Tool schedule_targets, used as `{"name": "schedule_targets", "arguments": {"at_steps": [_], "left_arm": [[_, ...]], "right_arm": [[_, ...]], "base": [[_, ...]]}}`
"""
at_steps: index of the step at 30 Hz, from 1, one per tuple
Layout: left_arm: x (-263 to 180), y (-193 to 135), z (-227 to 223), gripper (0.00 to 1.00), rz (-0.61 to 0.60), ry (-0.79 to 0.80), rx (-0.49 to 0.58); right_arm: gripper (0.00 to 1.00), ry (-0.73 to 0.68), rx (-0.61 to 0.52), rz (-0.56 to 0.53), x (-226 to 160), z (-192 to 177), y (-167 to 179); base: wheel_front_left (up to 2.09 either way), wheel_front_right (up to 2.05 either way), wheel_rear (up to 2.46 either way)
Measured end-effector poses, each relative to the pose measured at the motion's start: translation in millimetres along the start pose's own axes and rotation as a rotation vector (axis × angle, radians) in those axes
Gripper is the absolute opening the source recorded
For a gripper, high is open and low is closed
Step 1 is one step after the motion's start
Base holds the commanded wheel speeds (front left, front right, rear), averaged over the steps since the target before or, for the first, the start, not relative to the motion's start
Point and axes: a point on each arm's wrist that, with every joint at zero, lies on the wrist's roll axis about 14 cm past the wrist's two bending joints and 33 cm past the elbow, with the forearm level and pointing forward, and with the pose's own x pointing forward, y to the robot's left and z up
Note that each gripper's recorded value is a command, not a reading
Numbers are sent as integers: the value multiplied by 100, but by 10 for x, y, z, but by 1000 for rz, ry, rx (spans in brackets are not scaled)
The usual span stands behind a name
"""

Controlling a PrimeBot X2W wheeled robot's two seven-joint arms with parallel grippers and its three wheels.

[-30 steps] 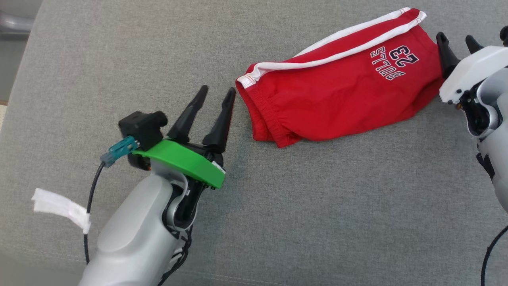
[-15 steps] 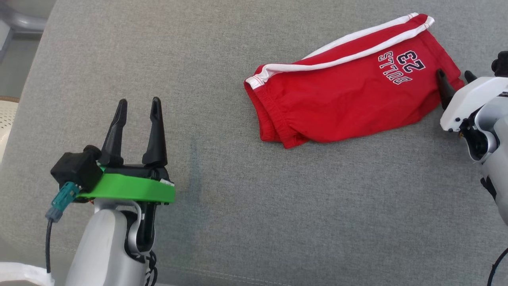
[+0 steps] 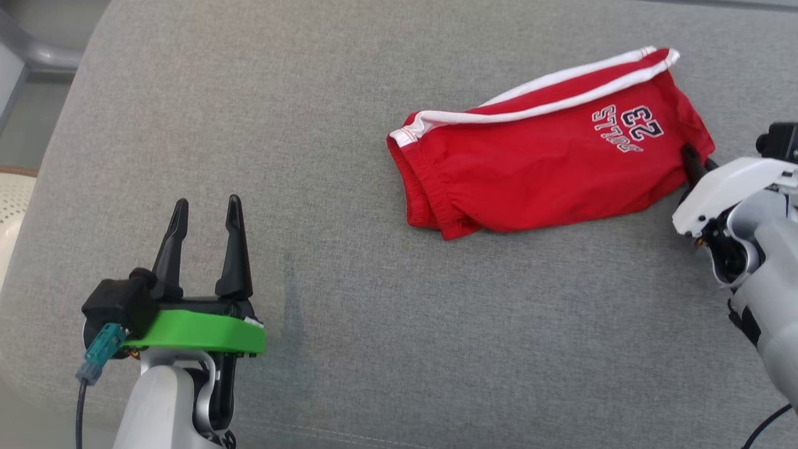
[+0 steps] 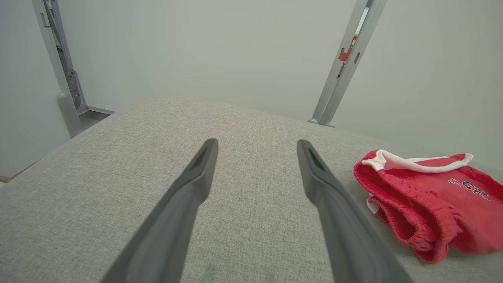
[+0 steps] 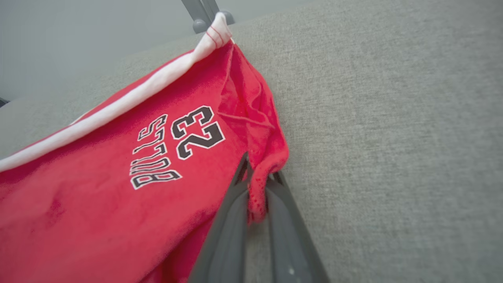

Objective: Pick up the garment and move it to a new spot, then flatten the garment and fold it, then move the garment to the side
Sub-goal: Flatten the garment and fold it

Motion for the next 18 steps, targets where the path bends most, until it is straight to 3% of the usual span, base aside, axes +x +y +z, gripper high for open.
{"name": "schedule_targets", "arguments": {"at_steps": [6,18], "left_arm": [[-90,-61,32,100,-19,-6,15],[-182,-268,-26,100,-80,9,15]], "right_arm": [[0,-64,70,-28,-319,7,-152],[0,-164,196,-224,-1165,-35,-988]], "base": [[0,0,0],[0,0,0]]}}
